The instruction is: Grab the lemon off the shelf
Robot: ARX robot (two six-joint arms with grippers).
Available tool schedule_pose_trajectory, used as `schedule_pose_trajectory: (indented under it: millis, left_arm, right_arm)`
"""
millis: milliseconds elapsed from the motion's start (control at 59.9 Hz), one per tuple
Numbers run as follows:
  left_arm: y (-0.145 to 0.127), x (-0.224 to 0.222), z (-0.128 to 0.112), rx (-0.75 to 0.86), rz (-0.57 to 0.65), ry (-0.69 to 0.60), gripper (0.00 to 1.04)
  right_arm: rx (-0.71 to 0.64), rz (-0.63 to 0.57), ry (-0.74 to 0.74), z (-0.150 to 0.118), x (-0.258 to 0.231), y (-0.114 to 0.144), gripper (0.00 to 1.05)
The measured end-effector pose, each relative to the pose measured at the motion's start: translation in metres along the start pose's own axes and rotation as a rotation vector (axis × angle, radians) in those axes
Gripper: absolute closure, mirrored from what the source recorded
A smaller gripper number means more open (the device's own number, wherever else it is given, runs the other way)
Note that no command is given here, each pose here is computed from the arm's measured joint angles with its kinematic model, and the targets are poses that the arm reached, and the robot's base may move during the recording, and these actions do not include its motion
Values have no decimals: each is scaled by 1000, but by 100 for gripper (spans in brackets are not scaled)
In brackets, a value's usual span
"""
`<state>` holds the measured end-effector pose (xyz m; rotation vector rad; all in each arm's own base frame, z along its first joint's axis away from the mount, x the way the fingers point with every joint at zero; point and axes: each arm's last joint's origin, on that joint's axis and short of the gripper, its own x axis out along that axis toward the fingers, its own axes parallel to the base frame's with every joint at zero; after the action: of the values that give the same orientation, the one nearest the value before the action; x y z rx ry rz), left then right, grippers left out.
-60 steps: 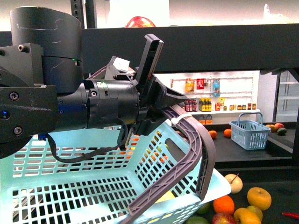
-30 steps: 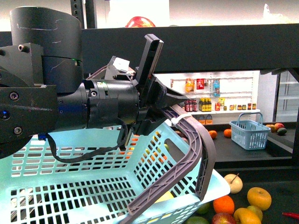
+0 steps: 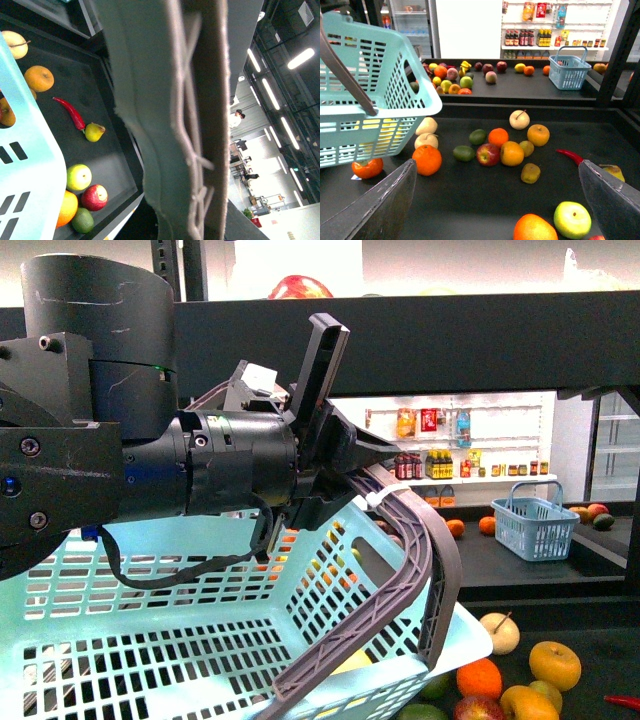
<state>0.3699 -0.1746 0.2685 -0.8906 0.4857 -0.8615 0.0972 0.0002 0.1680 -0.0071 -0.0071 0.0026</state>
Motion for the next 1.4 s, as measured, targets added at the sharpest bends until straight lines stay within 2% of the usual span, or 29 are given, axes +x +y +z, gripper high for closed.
schedule_pose_trajectory:
  millis: [133,250,417,501,651,667,684,701,918,1101,1268,1402]
  left_arm:
    - [7,2,6,-69,137,-182,96]
    - [13,-3,19,-85,163,-266,96]
    - [21,-26,53,-138,131,-483,96]
    - [29,-44,70,-162,106,-587,96]
    - [47,-82,89,-201,100,-698,96]
    - [50,-88,91,-206,102,-713,96]
    - [68,-125,100,-231,120,-786,96]
    - [72,-131,102,-234,124,-800,96]
    - [94,-187,111,-234,135,-878,96]
    - [101,-223,118,-214,99,-906,96]
    - [102,-245,125,-184,58,-925,96]
    - [113,-260,126,-181,52,-935,96]
  right_arm:
    - [0,0,0,0,0,0,7]
    - [0,0,0,0,0,0,7]
    - [0,0,-2,0,0,0,7]
    - [0,0,-2,0,0,0,7]
    - [0,0,-2,0,0,0,7]
    - [0,0,-2,0,0,0,7]
    - [0,0,-1,0,0,0,7]
    - [0,0,-1,0,0,0,7]
    - [0,0,-2,0,0,0,7]
    - [0,0,-2,0,0,0,7]
    - [0,0,-1,0,0,0,7]
    - [0,0,-2,0,0,0,7]
